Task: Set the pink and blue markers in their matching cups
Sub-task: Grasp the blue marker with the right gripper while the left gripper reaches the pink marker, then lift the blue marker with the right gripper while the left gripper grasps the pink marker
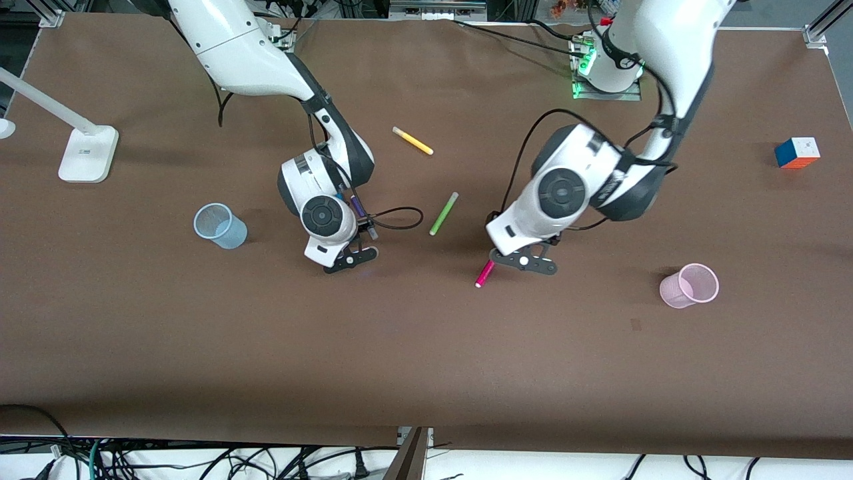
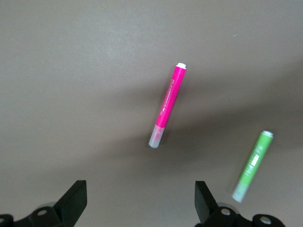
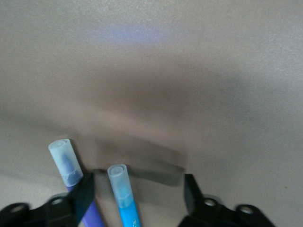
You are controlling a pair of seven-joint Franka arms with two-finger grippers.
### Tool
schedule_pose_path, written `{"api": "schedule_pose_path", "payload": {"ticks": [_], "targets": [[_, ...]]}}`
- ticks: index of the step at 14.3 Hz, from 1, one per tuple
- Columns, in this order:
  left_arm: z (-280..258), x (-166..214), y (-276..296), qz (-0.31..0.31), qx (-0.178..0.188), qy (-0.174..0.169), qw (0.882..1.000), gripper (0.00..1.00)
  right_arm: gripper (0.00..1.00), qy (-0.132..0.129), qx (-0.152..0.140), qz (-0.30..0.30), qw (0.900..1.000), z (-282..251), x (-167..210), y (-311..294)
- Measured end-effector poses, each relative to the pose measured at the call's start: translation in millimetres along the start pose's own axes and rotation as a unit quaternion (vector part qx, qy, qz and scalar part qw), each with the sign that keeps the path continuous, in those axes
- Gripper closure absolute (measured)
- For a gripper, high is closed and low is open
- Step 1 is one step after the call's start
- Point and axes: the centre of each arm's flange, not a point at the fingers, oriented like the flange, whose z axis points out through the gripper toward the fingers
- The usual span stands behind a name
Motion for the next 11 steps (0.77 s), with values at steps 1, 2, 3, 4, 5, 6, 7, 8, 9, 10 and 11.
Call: {"api": "schedule_pose_path", "payload": {"ticks": [1, 2, 3, 4, 5, 6, 7, 8, 9, 10, 11], "targets": [[12, 2, 9, 0.0, 0.008, -0.004, 1.0, 0.0, 0.34, 0.0, 0.0, -0.001, 1.0, 0, 0, -1], [23, 4, 15, 0.0, 0.01, -0.009, 1.0, 0.0, 0.44, 0.0, 0.0, -0.001, 1.0, 0, 0, -2], [33, 8, 19, 0.002, 0.008, -0.014, 1.0, 0.0, 0.56, 0.001, -0.001, -0.001, 1.0, -1, 0, -1], [42, 14, 21, 0.002, 0.004, -0.014, 1.0, 0.0, 0.65, 0.002, -0.001, 0.0, 1.0, -2, 0, 0], [49, 21, 22, 0.001, -0.004, -0.006, 1.0, 0.0, 0.74, 0.003, -0.001, 0.001, 1.0, -3, 0, 0], [56, 27, 24, 0.0, -0.012, 0.005, 1.0, 0.0, 0.84, 0.006, -0.001, 0.0, 1.0, -6, 1, 1], [64, 32, 25, 0.0, -0.021, 0.016, 1.0, 0.0, 0.84, 0.015, 0.0, -0.002, 1.0, -15, 3, 3], [71, 36, 26, 0.001, -0.027, 0.024, 0.999, 0.0, 0.84, 0.029, 0.0, -0.009, 1.0, -34, 6, 8], [77, 38, 26, 0.008, -0.029, 0.029, 0.999, 0.0, 0.84, 0.047, -0.002, -0.018, 0.999, -61, 7, 19], [84, 41, 26, 0.024, -0.02, 0.038, 0.999, 0.0, 0.84, 0.062, -0.006, -0.032, 0.998, -106, 2, 38], [88, 42, 26, 0.033, -0.014, 0.041, 0.999, 0.0, 0.84, 0.069, -0.008, -0.044, 0.997, -139, -6, 52]]}}
